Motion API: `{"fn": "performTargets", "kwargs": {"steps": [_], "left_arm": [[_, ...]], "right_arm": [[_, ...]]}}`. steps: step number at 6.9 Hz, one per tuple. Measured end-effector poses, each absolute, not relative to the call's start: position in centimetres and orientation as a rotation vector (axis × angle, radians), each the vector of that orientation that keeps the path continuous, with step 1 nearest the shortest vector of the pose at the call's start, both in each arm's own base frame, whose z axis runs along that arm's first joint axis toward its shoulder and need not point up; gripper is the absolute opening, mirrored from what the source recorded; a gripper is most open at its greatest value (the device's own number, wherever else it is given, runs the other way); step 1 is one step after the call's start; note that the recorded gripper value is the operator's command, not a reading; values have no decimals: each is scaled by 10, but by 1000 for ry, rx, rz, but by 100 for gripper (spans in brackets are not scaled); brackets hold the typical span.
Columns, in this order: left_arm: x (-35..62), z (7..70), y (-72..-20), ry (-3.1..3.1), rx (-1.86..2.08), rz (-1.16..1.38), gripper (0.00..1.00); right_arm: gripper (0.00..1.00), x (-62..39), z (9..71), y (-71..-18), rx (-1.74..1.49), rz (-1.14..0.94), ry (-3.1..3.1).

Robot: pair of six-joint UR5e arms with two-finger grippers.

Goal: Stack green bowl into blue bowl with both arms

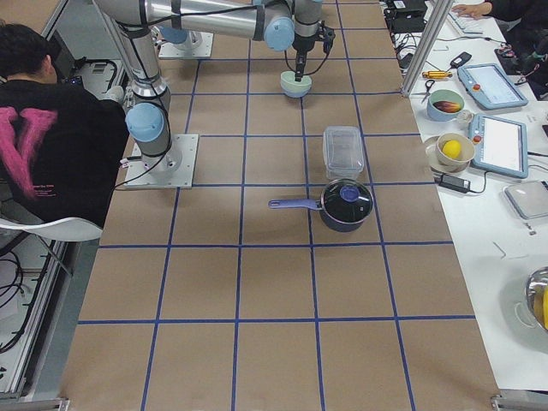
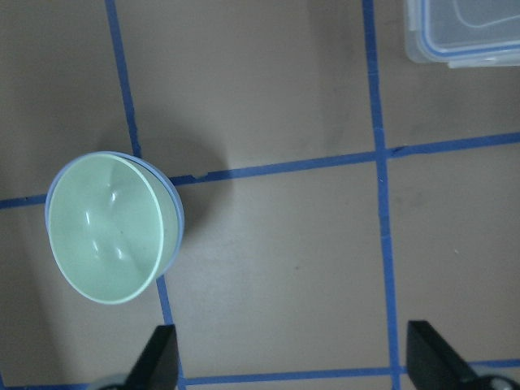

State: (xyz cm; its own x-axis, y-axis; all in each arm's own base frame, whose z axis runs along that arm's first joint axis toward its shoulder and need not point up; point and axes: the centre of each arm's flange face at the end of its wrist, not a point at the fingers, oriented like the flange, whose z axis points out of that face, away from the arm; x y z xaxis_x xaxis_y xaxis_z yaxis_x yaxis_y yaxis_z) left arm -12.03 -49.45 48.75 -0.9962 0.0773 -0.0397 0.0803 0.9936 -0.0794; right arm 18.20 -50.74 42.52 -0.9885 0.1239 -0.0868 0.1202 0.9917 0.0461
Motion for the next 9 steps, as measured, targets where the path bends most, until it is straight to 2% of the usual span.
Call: {"fn": "performTargets", "kwargs": {"steps": [3,6,9], "left_arm": [[-117,494,-497,3107,104,-150,100],[-113,499,-494,3098,79,-161,100],[-113,499,-496,3103,36,-160,100]], "right_arm": [[100,159,464,-476,211,91,3084],[100,126,481,-476,221,184,3084],[100,121,487,-476,233,188,3091]]}}
